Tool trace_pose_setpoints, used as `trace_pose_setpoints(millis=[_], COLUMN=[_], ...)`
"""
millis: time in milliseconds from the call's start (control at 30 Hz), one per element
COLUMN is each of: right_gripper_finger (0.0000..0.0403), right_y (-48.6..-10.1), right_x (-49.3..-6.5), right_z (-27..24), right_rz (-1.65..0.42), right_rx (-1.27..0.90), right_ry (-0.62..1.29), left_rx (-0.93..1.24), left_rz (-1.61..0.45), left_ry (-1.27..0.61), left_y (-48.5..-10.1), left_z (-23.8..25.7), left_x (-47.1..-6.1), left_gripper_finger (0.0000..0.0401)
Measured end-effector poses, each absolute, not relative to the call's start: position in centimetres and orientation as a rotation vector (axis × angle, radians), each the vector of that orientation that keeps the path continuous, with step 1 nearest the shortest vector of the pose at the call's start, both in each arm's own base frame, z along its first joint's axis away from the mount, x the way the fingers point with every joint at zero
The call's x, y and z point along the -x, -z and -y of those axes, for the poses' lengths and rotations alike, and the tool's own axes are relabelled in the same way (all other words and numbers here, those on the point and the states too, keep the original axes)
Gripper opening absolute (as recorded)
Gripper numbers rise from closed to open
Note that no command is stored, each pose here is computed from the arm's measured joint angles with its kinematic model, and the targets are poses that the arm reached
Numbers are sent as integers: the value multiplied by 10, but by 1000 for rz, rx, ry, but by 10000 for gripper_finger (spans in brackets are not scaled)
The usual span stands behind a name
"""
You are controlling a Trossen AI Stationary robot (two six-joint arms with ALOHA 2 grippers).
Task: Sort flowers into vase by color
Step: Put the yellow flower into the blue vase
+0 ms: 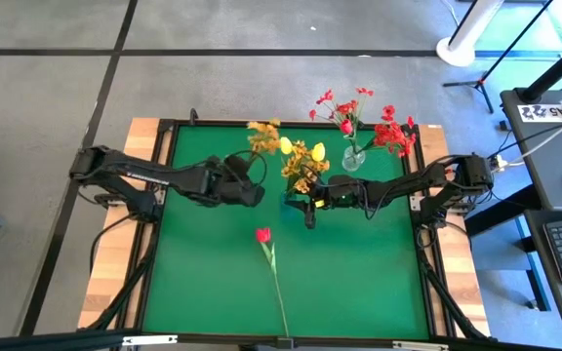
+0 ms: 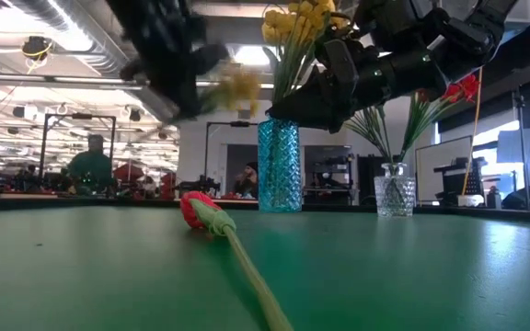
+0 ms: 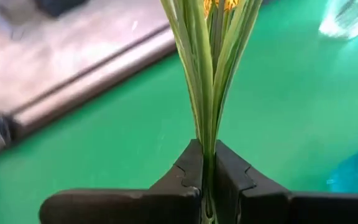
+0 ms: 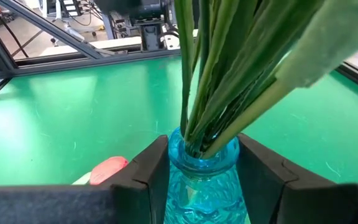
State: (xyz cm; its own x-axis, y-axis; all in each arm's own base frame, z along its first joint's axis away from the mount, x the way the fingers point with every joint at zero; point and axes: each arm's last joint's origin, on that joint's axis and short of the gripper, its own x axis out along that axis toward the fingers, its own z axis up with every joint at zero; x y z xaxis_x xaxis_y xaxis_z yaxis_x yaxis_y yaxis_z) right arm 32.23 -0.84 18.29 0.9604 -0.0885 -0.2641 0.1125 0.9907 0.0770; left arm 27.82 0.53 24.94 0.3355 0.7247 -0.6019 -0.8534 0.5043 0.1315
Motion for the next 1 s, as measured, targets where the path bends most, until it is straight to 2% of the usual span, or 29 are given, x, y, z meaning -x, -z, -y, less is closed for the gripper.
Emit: trace_pose_setpoints(millis=[300,433,600,833,1000], right_gripper_finger=[149,149,149,149,149], right_y=[-183,-184,-184,-188,-193], right_x=[-322,-323,-323,-324,-325], right_z=[8,8,8,6,4], right_rz=[-263,-258,-259,-216,-160], right_rx=[-92,-92,-94,-101,-109], right_ry=[102,95,75,23,-41], left_rx=[186,217,203,108,103], left_rz=[-427,-306,-54,249,369], left_ry=[-909,-693,-349,-192,-176], left_y=[-296,-304,-316,-294,-277], left_z=[16,25,37,35,27], left_x=[-259,-258,-258,-254,-254], left_gripper_finger=[7,7,7,7,7])
